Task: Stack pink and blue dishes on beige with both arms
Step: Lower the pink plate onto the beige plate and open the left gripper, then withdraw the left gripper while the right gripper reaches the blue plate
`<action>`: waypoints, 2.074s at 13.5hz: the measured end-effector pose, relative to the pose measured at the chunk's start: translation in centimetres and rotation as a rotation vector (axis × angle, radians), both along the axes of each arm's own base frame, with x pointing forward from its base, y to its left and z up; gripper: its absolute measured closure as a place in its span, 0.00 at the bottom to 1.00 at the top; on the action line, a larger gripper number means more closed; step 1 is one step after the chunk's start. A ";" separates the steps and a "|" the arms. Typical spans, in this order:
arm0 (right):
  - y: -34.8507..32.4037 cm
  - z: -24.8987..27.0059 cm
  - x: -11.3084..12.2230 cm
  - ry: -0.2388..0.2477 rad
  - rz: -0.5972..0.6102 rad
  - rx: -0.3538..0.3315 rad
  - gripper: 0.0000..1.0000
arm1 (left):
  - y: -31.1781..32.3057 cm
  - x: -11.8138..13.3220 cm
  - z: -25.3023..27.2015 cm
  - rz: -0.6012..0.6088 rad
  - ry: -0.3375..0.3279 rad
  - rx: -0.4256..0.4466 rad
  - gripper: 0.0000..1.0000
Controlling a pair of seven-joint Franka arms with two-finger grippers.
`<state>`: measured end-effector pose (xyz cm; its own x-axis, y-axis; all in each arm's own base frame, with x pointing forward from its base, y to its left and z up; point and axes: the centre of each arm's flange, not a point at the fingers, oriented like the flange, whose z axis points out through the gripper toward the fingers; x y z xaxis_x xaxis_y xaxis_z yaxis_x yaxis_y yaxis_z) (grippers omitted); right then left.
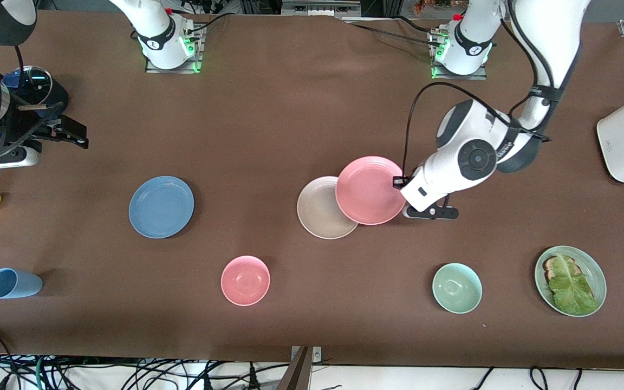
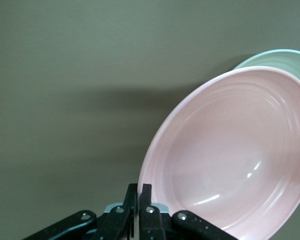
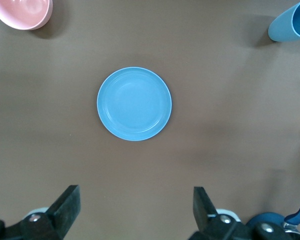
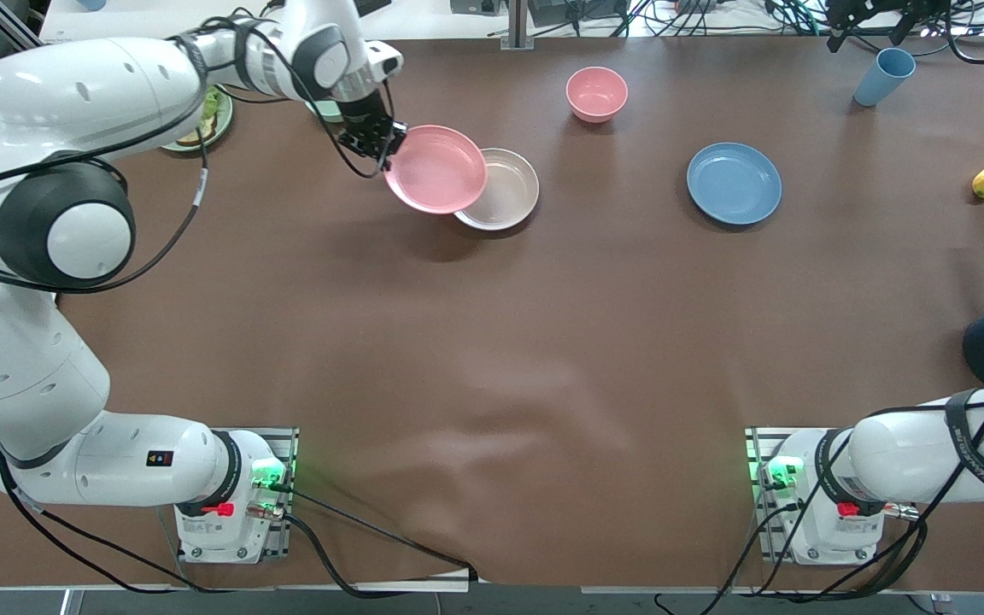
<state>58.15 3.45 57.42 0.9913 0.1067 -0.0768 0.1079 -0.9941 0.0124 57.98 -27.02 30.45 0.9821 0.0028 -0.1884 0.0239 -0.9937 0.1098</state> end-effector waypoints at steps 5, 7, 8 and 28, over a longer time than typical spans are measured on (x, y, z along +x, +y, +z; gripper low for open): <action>-1.3 -0.1 0.1 0.000 -0.022 0.000 0.00 | -6.8 -2.2 -4.7 0.033 -0.051 0.022 0.95; -1.5 -0.4 0.3 0.004 -0.025 0.000 0.00 | -7.9 -2.4 -5.4 0.034 -0.048 0.017 0.95; -1.5 -0.9 0.5 0.011 -0.026 0.000 0.00 | -8.2 -2.3 -5.6 0.033 -0.048 0.014 0.95; -0.7 -17.0 7.2 0.005 0.071 0.016 0.00 | -4.1 3.5 -5.8 0.120 -0.103 0.032 0.10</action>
<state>65.32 2.73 40.42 0.9809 0.1775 -0.0795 0.1777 -0.9841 -0.0040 61.47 -31.09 24.68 0.9885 0.1252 -0.0851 0.1325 -0.9874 0.0865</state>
